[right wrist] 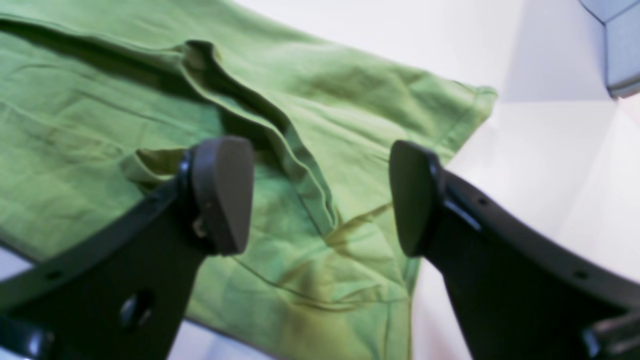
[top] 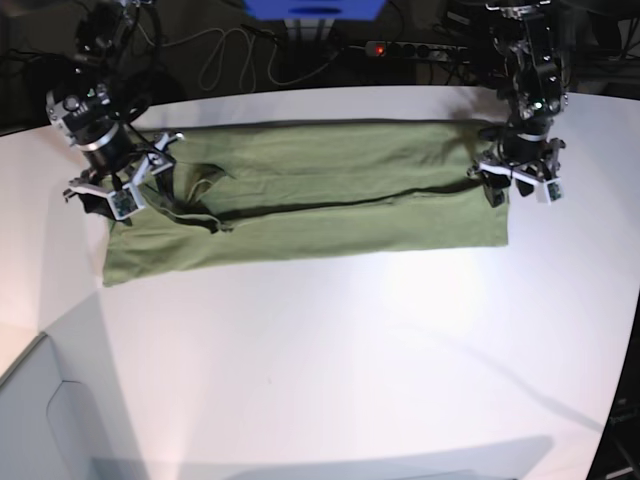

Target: Fold the T-shirt properly

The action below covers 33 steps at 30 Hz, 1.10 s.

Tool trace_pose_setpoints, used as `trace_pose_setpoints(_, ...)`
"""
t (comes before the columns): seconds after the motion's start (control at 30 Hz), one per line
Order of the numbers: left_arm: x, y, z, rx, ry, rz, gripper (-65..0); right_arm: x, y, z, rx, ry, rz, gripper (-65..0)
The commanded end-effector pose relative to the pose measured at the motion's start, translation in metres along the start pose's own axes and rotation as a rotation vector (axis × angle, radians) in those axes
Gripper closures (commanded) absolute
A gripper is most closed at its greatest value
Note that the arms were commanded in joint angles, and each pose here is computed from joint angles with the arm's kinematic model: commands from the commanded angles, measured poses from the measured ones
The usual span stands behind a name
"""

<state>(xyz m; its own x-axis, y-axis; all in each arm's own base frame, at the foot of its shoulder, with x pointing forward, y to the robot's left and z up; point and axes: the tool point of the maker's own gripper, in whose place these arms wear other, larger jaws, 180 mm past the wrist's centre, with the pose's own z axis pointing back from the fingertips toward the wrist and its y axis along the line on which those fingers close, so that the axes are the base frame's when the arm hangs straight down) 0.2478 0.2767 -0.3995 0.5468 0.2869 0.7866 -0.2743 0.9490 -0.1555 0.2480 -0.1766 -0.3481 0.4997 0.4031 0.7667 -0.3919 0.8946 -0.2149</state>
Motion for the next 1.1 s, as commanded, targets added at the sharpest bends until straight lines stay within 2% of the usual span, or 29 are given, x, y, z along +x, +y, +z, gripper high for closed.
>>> trace_pose_setpoints(0.0, 0.014, -0.002, 0.001, -0.016, -0.047, 0.011, -35.4, 0.012, 0.002, 0.002, 0.016, -0.048, 0.014, -41.6)
trace_pose_setpoints(0.13, 0.013, -0.005, 0.003, -0.044, -0.046, 0.070, -35.4, 0.012, 0.001, 0.002, 0.016, -0.047, 0.016, -41.6)
trace_pose_setpoints(0.87, -0.012, 0.002, 0.012, -0.027, 0.012, 0.074, -35.2, 0.009, 0.001, -0.001, 0.021, -0.040, 0.008, -41.6)
trace_pose_setpoints(1.07, -0.029, 0.010, 0.008, -0.008, 0.055, 0.097, -33.7, 0.000, 0.003, -0.003, 0.031, -0.020, -0.005, -41.5)
